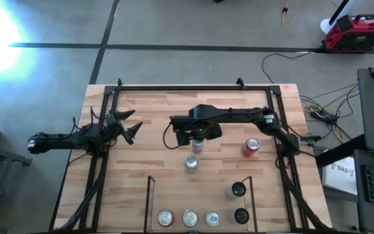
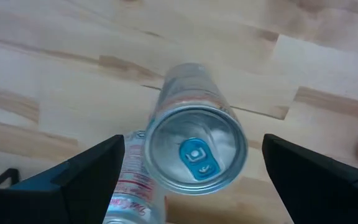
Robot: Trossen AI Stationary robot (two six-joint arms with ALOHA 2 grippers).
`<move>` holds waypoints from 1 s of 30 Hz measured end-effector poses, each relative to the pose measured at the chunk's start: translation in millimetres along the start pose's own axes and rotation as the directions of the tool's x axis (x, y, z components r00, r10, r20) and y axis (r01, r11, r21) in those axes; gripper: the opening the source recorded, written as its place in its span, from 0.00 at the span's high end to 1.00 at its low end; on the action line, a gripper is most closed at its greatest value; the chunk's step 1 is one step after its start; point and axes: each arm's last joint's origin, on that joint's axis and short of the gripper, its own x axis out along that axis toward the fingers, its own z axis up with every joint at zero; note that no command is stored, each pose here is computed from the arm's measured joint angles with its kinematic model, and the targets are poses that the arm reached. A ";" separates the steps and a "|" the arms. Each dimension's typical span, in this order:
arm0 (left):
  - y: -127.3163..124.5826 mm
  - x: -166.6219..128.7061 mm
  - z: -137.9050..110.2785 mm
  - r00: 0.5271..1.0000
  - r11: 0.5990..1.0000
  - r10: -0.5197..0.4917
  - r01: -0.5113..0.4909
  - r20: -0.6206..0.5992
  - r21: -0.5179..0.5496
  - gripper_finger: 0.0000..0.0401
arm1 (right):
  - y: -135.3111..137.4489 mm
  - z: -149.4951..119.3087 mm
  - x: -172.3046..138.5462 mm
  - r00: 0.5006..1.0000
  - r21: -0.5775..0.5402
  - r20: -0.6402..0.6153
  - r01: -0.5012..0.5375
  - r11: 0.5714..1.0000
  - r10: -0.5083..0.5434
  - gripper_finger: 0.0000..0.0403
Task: Place canned beverage on shelf
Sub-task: Put the blue soda can on the shelf aligned with the other blue soda can
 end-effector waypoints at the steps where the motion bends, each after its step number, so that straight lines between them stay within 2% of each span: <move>1: 0.0 0.0 0.0 1.000 1.000 0.001 -0.001 0.000 0.000 0.14 | 0.2 -0.6 2.4 1.000 -0.001 -0.006 0.010 1.000 -0.010 0.09; 9: 0.0 0.0 -0.1 1.000 1.000 0.000 0.000 0.000 0.000 0.14 | 0.5 -0.3 15.9 0.998 0.005 -0.044 0.048 0.999 -0.047 0.09; 12: 0.0 0.0 -0.1 1.000 1.000 0.001 -0.001 0.000 0.000 0.14 | -0.9 -0.1 20.7 0.997 0.038 -0.041 0.068 0.997 -0.066 0.12; 20: 0.0 0.1 -0.1 1.000 1.000 0.000 0.000 -0.001 0.001 0.14 | 0.6 0.8 28.8 0.998 0.055 -0.037 0.055 0.997 -0.053 0.25; 27: 0.0 0.1 -0.1 1.000 1.000 0.000 0.000 -0.001 0.001 0.14 | 2.2 0.0 29.3 0.999 0.056 -0.034 0.043 0.998 -0.041 0.45; 30: 0.0 0.1 -0.2 1.000 1.000 0.000 0.000 -0.001 0.001 0.14 | 3.0 -3.1 29.2 0.999 0.070 -0.031 0.044 0.997 -0.042 0.45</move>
